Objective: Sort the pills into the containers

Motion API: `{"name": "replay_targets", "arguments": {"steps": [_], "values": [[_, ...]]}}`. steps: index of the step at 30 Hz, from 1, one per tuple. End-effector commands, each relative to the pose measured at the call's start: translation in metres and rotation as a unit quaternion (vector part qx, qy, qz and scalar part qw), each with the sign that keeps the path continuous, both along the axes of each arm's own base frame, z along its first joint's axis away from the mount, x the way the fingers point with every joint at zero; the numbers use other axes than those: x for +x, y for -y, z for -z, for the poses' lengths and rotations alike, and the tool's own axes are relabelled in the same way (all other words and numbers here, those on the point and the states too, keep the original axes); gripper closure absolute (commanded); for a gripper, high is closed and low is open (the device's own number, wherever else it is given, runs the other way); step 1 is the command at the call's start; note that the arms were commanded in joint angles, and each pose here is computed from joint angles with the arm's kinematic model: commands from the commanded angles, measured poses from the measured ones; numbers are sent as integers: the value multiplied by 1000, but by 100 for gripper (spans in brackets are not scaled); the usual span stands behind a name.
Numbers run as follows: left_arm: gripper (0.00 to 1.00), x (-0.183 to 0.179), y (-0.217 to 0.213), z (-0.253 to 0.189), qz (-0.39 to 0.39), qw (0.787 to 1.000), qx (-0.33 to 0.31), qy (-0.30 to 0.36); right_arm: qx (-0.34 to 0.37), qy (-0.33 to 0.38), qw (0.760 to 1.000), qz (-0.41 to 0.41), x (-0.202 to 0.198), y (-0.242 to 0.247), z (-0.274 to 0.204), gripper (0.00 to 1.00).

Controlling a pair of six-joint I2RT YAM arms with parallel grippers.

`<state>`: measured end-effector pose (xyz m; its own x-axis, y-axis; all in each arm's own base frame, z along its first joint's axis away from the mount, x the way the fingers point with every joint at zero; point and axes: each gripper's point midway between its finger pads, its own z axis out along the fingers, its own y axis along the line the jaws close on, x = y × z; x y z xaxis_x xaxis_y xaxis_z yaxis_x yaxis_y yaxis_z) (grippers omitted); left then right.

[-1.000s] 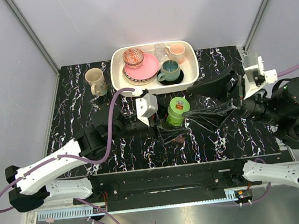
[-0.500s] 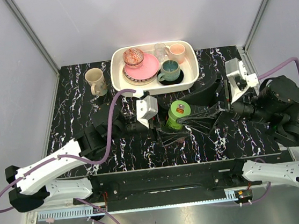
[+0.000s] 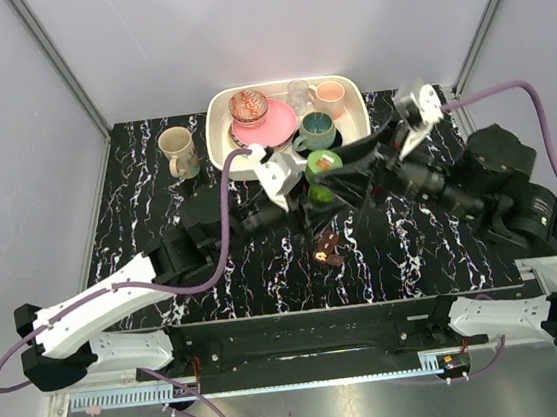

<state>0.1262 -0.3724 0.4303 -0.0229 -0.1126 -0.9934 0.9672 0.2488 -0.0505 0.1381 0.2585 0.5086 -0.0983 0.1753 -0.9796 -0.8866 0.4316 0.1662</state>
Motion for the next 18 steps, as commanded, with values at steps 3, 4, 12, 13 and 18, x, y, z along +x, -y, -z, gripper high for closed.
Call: {"name": "replay_targets", "arguments": {"steps": [3, 4, 12, 13, 18], "values": [[100, 111, -48, -4, -348, 937, 23, 16, 15, -73, 971, 226, 80, 18, 1, 40], [100, 116, -51, 0, -364, 930, 32, 21, 21, -71, 972, 222, 78, 18, -5, 33], [100, 70, -33, 3, -218, 975, -18, 22, 42, -50, 985, 163, 49, 26, -17, 20], [100, 62, -36, -3, -202, 979, -34, 19, 39, -50, 987, 145, 44, 23, -14, 19], [100, 27, -31, -9, -106, 992, -62, 28, 39, -56, 991, 111, 28, 25, -9, 19]]}}
